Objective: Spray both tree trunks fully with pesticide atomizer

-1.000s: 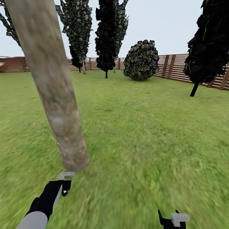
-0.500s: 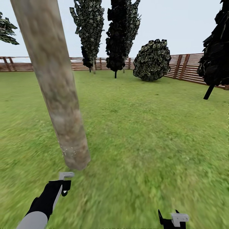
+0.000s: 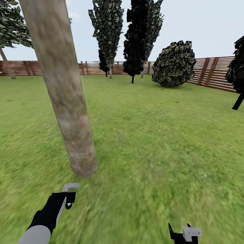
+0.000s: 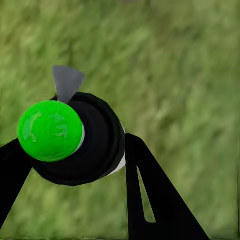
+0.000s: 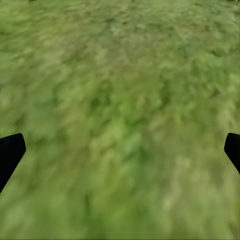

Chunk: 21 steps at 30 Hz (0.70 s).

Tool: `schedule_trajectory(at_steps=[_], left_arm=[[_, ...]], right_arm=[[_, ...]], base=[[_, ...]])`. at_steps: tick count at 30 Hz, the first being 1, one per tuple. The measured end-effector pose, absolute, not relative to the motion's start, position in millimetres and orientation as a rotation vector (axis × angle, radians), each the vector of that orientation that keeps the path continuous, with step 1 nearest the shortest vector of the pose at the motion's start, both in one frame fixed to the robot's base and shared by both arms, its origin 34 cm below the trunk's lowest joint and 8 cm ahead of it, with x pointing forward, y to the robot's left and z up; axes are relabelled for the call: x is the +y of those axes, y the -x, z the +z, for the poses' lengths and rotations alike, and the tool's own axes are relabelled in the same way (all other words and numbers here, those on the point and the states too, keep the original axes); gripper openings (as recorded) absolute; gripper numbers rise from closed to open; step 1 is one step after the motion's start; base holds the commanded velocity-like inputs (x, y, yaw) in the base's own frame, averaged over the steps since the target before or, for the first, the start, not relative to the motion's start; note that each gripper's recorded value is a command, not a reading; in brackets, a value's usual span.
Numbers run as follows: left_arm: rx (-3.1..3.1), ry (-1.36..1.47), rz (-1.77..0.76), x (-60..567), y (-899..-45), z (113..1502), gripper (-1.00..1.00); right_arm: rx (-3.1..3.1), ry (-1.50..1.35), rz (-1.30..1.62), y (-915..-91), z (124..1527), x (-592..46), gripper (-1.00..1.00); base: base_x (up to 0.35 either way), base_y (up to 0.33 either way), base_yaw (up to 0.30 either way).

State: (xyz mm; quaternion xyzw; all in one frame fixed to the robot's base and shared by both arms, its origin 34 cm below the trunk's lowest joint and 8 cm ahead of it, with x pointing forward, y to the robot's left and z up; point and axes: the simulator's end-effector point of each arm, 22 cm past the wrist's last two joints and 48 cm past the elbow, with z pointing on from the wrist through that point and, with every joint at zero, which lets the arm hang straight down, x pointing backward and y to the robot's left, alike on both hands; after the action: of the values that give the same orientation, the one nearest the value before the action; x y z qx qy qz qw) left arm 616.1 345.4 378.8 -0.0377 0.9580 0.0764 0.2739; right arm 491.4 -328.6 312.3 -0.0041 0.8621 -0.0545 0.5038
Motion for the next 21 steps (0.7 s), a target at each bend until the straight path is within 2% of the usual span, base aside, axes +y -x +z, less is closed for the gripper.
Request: schedule_trajectory(at_steps=[7, 13, 18, 21], left_arm=[[2.565, 0.109, 0.204, 346.2, -619.5, 382.8, -1.00], [2.522, 0.100, 0.187, 339.6, -645.3, 406.9, -1.00], [2.486, 0.128, 0.225, 365.4, -671.0, 440.6, -1.00], [2.472, 0.131, 0.198, 350.7, -682.5, 457.7, -1.00]], right_arm=[[2.081, 0.010, -0.133, -491.5, 312.6, -329.6, 1.00], [2.082, 0.011, -0.135, -491.1, 312.5, -330.6, 1.00], [2.080, 0.010, -0.137, -491.7, 313.0, -331.6, 1.00], [2.079, 0.009, -0.139, -491.7, 313.2, -332.0, 1.00]], base=[[0.000, -0.087, 0.254], [0.000, -0.002, 0.035], [0.000, 0.000, 0.001], [0.000, 0.000, 0.000]])
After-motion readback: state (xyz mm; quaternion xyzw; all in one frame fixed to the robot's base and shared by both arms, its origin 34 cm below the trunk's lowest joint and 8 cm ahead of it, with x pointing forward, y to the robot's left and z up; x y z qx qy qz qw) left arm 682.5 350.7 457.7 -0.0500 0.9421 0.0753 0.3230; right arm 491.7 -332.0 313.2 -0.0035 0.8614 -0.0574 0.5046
